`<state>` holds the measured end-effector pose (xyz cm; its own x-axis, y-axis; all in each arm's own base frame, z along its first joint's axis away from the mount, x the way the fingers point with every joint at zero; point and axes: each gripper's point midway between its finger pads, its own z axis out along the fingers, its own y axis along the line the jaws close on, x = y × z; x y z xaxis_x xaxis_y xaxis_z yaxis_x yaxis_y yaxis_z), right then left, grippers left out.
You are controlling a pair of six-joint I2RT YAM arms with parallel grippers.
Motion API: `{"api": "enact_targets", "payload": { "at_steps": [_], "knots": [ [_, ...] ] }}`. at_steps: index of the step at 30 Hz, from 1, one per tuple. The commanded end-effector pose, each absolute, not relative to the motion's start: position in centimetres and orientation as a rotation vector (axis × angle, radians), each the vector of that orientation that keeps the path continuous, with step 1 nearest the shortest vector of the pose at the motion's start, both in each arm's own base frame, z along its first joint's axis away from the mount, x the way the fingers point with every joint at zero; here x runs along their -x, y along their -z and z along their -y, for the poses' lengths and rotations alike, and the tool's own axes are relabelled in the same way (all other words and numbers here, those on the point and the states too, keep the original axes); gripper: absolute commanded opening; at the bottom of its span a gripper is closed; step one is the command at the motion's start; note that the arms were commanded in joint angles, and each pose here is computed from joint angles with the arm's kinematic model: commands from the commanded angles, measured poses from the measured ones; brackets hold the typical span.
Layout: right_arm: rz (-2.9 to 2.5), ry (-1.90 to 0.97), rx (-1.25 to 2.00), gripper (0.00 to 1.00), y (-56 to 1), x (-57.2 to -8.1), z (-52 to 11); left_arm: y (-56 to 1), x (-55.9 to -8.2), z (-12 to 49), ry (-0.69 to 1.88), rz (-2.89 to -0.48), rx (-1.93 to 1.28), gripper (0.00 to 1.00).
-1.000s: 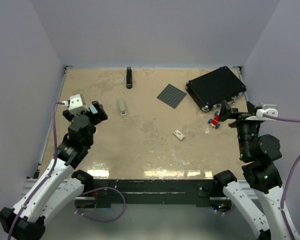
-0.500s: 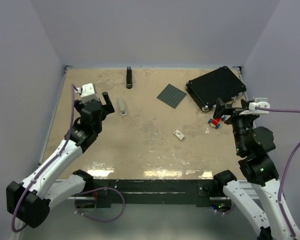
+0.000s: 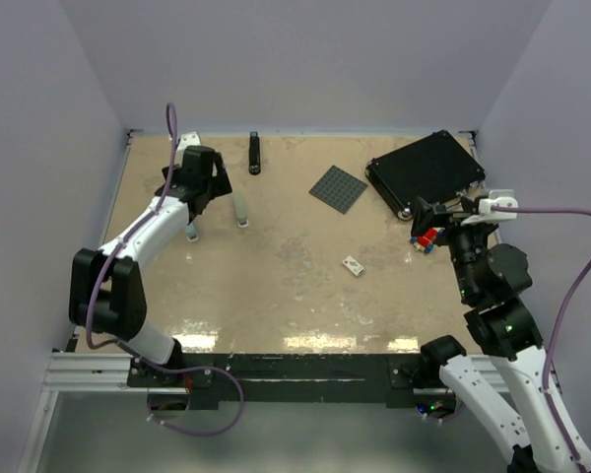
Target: Load the staples into the stapler
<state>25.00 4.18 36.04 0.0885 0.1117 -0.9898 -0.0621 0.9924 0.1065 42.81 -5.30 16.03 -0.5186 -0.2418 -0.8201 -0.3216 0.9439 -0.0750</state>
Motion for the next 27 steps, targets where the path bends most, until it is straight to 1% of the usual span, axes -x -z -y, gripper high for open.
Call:
{"api": "enact_targets", "payload": {
  "at_steps": [1,2,3,5,6,10,12,16,19,23,25,27],
  "knots": [
    [-1.501,-0.158,-0.015,0.99,-35.1,-25.7,-5.1,-13.8,-44.3,1.4,-0.228,-2.223,0.511,1.00],
    [-1.506,-0.159,-0.009,0.98,-35.0,-25.7,-5.2,-13.8,-44.8,0.0,-0.263,-2.221,0.550,1.00],
    [-1.517,-0.160,-0.001,0.99,-34.7,-25.8,-5.4,-12.0,-44.7,-0.8,-0.313,-2.270,0.562,1.00],
    [-1.529,-0.158,0.003,0.99,-34.3,-25.9,-5.4,-11.0,-44.8,-2.5,-0.374,-2.285,0.592,1.00],
    [-1.527,-0.159,0.004,0.99,-34.2,-25.9,-5.5,-9.6,-44.7,-2.9,-0.396,-2.322,0.601,1.00],
    [-1.540,-0.156,0.007,0.99,-33.7,-26.2,-5.6,-7.4,-44.2,-3.4,-0.403,-2.381,0.642,0.98],
    [-1.545,-0.152,0.013,0.99,-33.5,-26.4,-5.7,-6.6,-43.9,-3.3,-0.399,-2.395,0.654,0.96],
    [-1.552,-0.152,0.019,0.99,-33.2,-26.7,-5.9,-4.8,-42.3,-2.7,-0.373,-2.450,0.669,0.89],
    [-1.555,-0.161,0.025,0.99,-32.9,-26.7,-6.1,-3.9,-40.8,-2.6,-0.364,-2.475,0.687,0.74],
    [-1.548,-0.170,0.026,0.99,-32.9,-26.6,-6.1,-4.2,-39.1,-2.3,-0.334,-2.476,0.693,0.70],
    [-1.545,-0.178,0.028,0.99,-32.8,-26.5,-6.2,-3.8,-38.1,-2.3,-0.333,-2.488,0.695,0.61],
    [-1.538,-0.188,0.030,0.99,-32.9,-26.5,-6.4,-4.4,-37.9,-2.0,-0.306,-2.473,0.692,0.59]
  ]
}}
